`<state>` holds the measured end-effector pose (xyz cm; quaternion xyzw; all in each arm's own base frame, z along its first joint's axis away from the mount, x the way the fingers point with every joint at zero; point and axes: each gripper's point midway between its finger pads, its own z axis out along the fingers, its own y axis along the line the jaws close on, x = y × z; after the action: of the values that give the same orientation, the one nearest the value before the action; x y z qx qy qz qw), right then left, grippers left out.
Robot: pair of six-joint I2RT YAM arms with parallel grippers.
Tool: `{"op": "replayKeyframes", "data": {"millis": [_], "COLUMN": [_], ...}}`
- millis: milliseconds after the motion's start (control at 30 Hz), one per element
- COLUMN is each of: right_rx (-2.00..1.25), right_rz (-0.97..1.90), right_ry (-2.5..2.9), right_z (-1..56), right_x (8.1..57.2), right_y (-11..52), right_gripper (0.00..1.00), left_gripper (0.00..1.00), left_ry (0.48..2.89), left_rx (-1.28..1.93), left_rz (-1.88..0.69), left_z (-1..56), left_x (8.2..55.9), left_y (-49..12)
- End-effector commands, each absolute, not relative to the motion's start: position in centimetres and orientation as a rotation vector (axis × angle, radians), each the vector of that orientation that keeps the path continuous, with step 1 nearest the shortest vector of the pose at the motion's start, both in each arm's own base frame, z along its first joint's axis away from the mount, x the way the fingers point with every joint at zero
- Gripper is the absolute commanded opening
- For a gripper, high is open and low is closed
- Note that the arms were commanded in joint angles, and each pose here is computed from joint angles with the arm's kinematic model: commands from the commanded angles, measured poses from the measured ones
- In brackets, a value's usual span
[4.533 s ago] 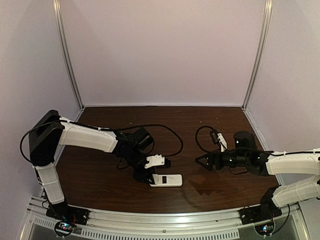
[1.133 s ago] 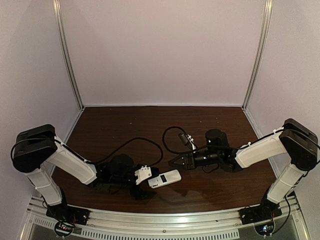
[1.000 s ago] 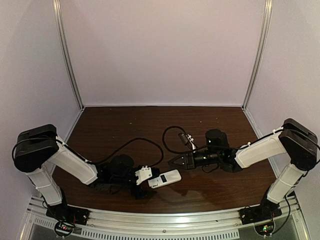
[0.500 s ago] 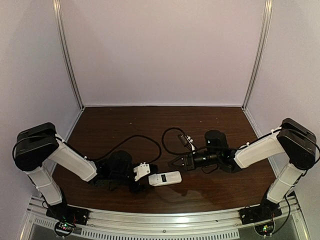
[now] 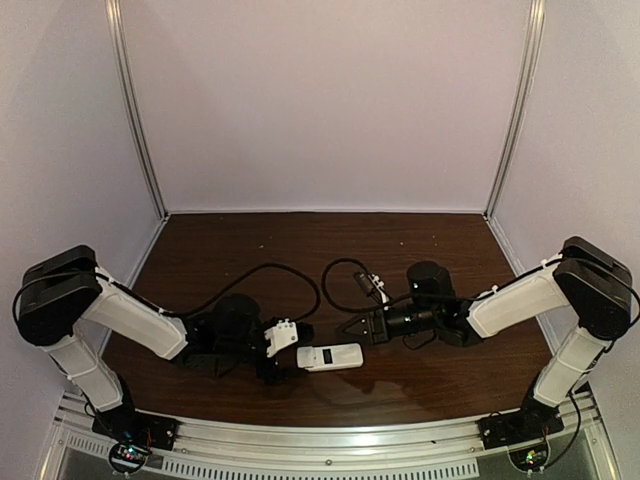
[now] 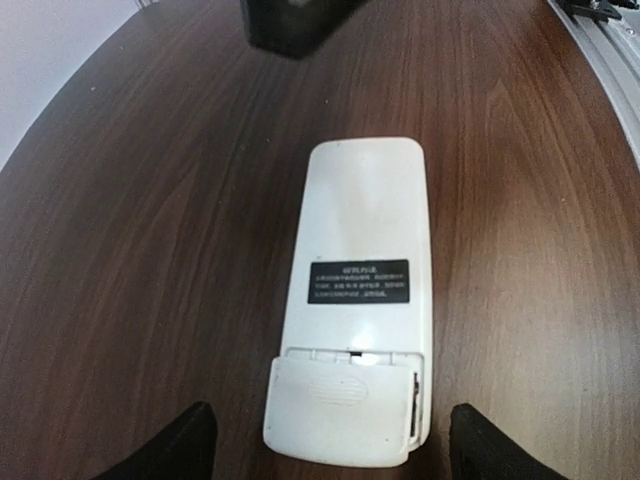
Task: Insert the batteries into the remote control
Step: Adjust the battery cover of the remote control, then press the battery cover onto the remote control.
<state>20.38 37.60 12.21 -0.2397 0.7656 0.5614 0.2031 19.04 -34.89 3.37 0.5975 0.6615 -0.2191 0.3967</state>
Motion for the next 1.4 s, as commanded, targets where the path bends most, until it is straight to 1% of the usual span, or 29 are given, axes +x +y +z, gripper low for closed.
{"op": "replayKeyframes", "data": {"millis": [0, 167, 333, 433, 533, 567, 633, 767, 900, 1067, 1233, 1367], "right_rx": [-0.680, -0.672, -0.692, -0.723, -0.746, -0.754, -0.764, -0.775, -0.802, -0.845, -0.858, -0.859], "right_rz": [1.557, 1.562, 1.541, 1.493, 1.459, 1.448, 1.427, 1.398, 1.359, 1.300, 1.214, 1.158], "right_ry": [2.157, 2.185, 2.231, 2.277, 2.307, 2.316, 2.333, 2.367, 2.392, 2.434, 2.509, 2.564], "right_z": [11.7, 11.3, 10.1, 9.1, 8.5, 8.3, 7.9, 7.0, 6.2, 5.0, 3.0, 1.7], "right_x": [20.2, 20.0, 19.7, 19.6, 19.5, 19.4, 19.5, 19.6, 19.6, 19.4, 19.1, 18.9], "right_y": [38.4, 39.6, 41.1, 41.9, 42.5, 42.7, 43.0, 43.7, 44.1, 44.4, 43.7, 42.9], "right_gripper": [0.25, 0.23, 0.20, 0.18, 0.17, 0.17, 0.16, 0.15, 0.15, 0.14, 0.12, 0.11], "left_gripper": [0.84, 0.85, 0.82, 0.77, 0.70, 0.69, 0.64, 0.60, 0.59, 0.59, 0.59, 0.64], "left_ry": [1.623, 1.634, 1.760, 1.856, 1.902, 1.907, 1.955, 2.028, 2.036, 1.896, 1.822, 1.695], "left_rx": [1.457, 1.319, 1.062, 0.909, 0.760, 0.734, 0.646, 0.554, 0.627, 0.669, 0.837, 0.936], "left_rz": [-0.580, -0.596, -0.610, -0.648, -0.704, -0.740, -0.742, -0.763, -0.784, -0.798, -0.741, -0.738], "left_z": [6.3, 8.5, 9.2, 9.3, 9.7, 9.9, 9.6, 8.8, 8.0, 9.4, 9.6, 10.2], "left_x": [19.0, 19.0, 19.9, 20.4, 20.6, 20.4, 20.8, 21.1, 20.6, 20.3, 20.0, 19.2], "left_y": [-34.7, -33.3, -30.4, -29.0, -28.1, -28.2, -27.6, -27.5, -28.3, -28.0, -28.9, -29.4]}}
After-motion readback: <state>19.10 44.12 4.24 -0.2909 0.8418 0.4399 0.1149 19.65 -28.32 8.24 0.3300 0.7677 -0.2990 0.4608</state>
